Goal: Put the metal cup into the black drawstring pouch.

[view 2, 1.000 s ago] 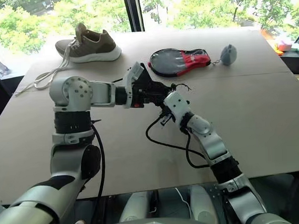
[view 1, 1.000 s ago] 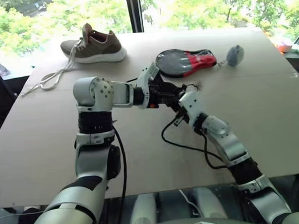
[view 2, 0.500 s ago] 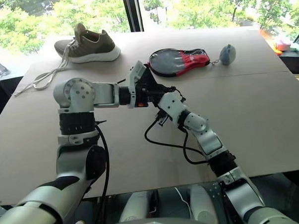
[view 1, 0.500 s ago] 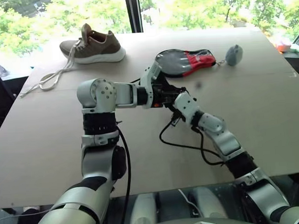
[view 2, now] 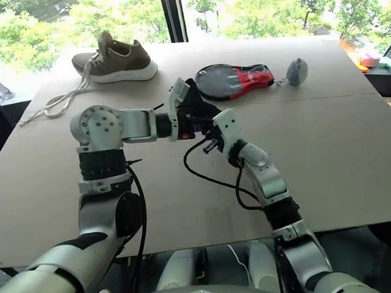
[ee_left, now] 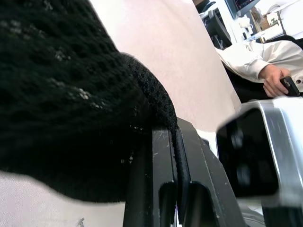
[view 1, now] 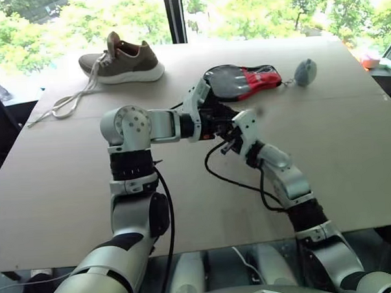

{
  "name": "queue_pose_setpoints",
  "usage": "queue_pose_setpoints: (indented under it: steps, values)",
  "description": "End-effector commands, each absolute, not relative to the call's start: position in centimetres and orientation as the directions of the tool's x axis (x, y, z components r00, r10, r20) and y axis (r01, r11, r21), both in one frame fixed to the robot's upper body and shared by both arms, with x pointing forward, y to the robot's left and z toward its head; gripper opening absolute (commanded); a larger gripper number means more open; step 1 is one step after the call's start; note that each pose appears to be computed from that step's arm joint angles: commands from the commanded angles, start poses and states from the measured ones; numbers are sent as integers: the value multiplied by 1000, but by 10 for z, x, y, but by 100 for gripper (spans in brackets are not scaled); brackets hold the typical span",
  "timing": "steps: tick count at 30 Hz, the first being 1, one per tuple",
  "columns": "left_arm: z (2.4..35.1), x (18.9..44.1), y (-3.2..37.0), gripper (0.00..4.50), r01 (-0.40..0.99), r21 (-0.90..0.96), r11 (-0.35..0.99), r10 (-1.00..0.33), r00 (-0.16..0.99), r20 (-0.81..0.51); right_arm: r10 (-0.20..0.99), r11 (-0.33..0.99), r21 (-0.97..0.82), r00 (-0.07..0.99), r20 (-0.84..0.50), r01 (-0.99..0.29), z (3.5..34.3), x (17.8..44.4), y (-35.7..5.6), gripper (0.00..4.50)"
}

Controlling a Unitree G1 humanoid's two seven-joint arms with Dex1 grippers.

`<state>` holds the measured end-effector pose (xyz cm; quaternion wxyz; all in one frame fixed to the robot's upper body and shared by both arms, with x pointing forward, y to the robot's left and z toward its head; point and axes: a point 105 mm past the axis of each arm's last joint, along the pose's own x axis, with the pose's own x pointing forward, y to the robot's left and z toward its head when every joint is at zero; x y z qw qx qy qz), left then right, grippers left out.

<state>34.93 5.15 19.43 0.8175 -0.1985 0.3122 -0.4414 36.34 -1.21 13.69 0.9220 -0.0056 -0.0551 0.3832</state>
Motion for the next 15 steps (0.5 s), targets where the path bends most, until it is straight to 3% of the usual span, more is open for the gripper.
queue_pose_setpoints:
  steps: [1,2,4,8,10,12,15]
  values:
    - [207,346,39,0,633,-611,475,-878,385,-284,850,526,-313,507,145,-791,162,330,29,3]
    - [209,348,37,0,630,-615,475,-878,388,-281,880,464,-405,463,106,-788,157,321,39,3]
    - [213,351,33,0,628,-619,471,-879,393,-270,859,480,-480,504,89,-734,153,329,37,3]
    - [217,350,30,0,632,-624,459,-885,385,-261,689,724,-192,709,154,-662,159,374,2,3]
    - [214,345,30,0,643,-620,449,-891,368,-264,653,757,-129,741,153,-641,157,383,-8,3]
    - [209,341,30,0,648,-619,444,-895,356,-269,694,720,-184,702,161,-669,159,376,-1,3]
    - [207,345,30,0,627,-628,461,-885,376,-274,854,505,-400,510,104,-765,153,338,35,3]
